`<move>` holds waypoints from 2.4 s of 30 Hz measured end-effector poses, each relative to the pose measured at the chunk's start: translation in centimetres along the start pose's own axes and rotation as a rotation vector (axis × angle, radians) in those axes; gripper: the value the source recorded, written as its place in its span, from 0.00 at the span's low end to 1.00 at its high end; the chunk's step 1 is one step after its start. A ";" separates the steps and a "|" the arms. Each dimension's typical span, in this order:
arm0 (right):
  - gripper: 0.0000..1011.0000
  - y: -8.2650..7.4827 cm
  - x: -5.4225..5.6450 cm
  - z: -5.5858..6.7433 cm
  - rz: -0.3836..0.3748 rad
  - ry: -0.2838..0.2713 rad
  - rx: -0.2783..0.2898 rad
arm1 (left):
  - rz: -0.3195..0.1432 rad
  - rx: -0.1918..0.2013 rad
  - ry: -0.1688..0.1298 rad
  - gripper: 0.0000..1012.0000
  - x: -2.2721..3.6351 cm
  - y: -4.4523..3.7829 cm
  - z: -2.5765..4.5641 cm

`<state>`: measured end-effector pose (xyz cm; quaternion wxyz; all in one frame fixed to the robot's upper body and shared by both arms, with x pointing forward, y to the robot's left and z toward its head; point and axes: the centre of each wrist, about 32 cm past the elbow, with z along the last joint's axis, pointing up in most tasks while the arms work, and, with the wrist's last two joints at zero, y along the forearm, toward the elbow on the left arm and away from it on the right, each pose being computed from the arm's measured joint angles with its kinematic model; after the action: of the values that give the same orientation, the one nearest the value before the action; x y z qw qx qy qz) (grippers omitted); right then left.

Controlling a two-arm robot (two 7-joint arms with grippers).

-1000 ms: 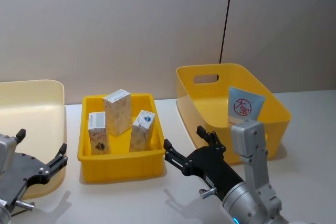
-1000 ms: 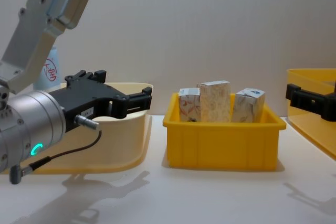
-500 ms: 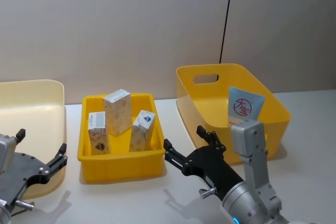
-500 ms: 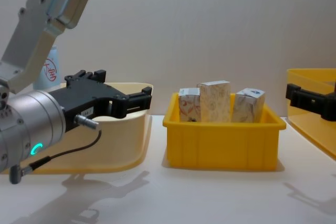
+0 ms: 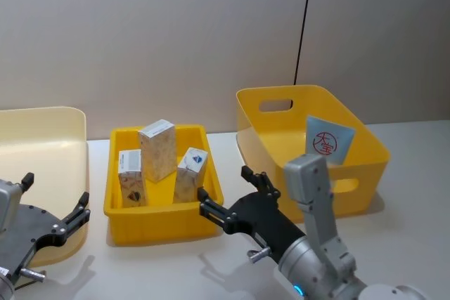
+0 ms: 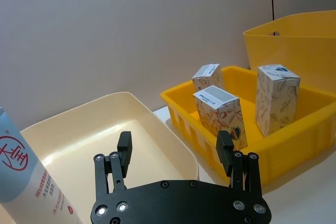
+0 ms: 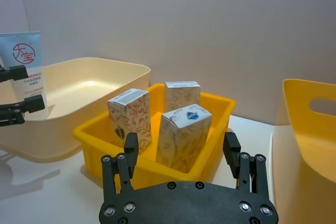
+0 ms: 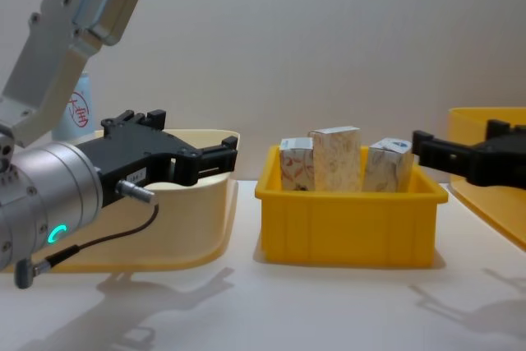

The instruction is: Bimanual collaborative sorting of washing and personal care products

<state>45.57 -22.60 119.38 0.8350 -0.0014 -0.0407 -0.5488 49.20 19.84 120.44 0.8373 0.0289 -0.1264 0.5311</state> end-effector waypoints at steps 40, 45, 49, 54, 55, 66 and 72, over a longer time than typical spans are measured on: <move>0.99 7.3 -3.9 -0.6 -0.113 0.047 -0.112 | 0.000 0.000 0.000 0.99 0.00 0.00 0.00; 0.99 8.1 -4.2 -0.7 -0.137 0.049 -0.119 | 0.000 0.000 0.000 0.99 0.00 0.00 0.00; 0.99 8.5 -4.4 -0.8 -0.156 0.049 -0.123 | 0.000 0.000 0.000 0.99 0.00 0.00 0.00; 0.99 9.1 -4.6 -0.9 -0.178 0.047 -0.126 | 0.000 0.000 0.000 0.99 0.00 0.00 0.00; 0.99 9.2 -4.7 -1.0 -0.183 0.047 -0.127 | 0.000 0.000 0.000 0.99 0.00 0.00 0.00; 0.99 10.3 -4.9 -1.0 -0.210 0.041 -0.126 | 0.000 0.000 0.000 0.99 0.00 0.00 0.00; 0.99 10.8 -5.0 -1.0 -0.218 0.038 -0.125 | 0.000 0.000 0.000 0.99 0.00 0.00 0.00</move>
<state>53.50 -13.75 118.48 0.7691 -0.0388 0.0095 -0.6379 49.20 19.84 120.44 0.8374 0.0289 -0.1264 0.5310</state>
